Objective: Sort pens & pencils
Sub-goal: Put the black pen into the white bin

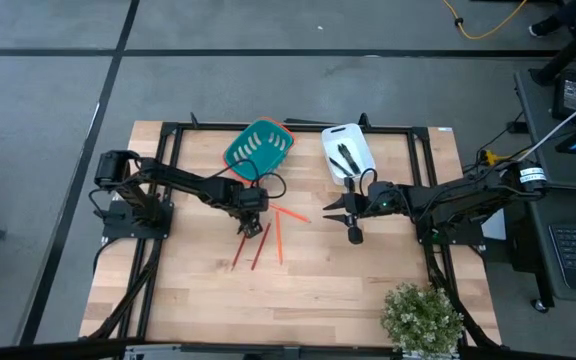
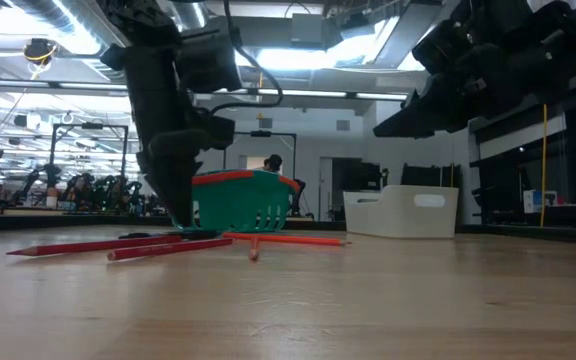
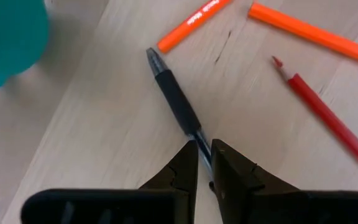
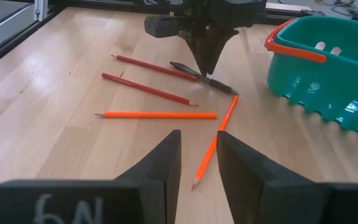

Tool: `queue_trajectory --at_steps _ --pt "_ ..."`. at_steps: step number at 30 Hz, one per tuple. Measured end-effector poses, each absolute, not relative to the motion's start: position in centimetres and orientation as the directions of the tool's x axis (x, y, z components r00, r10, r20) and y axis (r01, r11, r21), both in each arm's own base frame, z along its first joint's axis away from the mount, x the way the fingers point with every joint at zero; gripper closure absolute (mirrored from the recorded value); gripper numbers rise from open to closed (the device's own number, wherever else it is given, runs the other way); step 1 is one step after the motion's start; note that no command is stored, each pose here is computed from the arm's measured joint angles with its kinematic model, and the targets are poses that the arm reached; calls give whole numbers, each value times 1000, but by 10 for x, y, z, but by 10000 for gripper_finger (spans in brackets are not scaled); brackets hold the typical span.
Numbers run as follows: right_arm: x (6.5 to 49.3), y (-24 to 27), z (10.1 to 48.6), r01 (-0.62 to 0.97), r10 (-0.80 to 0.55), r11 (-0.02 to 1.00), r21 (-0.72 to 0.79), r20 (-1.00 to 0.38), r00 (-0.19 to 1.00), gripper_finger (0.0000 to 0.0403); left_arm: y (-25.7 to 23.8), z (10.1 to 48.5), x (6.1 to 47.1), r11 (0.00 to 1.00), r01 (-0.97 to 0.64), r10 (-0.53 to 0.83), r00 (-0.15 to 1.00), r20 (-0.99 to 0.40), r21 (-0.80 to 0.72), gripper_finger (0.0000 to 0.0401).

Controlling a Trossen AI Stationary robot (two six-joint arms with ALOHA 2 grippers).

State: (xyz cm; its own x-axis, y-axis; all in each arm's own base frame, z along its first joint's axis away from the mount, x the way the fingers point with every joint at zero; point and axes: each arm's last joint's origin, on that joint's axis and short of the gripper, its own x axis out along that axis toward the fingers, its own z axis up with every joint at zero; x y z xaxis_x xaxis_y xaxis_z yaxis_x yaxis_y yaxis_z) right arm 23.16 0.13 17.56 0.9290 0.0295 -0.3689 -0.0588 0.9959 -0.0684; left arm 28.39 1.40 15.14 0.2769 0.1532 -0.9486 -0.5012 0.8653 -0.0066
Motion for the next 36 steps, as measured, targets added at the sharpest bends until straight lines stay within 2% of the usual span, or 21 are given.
queue_trajectory --at_steps 19,29,36 --pt "231 1 174 -60 30 996 -67 -383 923 299 14 151 284 849 -529 150 279 -948 -21 358" --pt "231 1 174 -61 31 996 -66 -384 923 299 13 152 287 856 -515 149 310 -939 -34 289" --pt "231 1 174 -61 31 996 -66 -384 923 299 13 152 286 846 -532 149 304 -941 -38 281"
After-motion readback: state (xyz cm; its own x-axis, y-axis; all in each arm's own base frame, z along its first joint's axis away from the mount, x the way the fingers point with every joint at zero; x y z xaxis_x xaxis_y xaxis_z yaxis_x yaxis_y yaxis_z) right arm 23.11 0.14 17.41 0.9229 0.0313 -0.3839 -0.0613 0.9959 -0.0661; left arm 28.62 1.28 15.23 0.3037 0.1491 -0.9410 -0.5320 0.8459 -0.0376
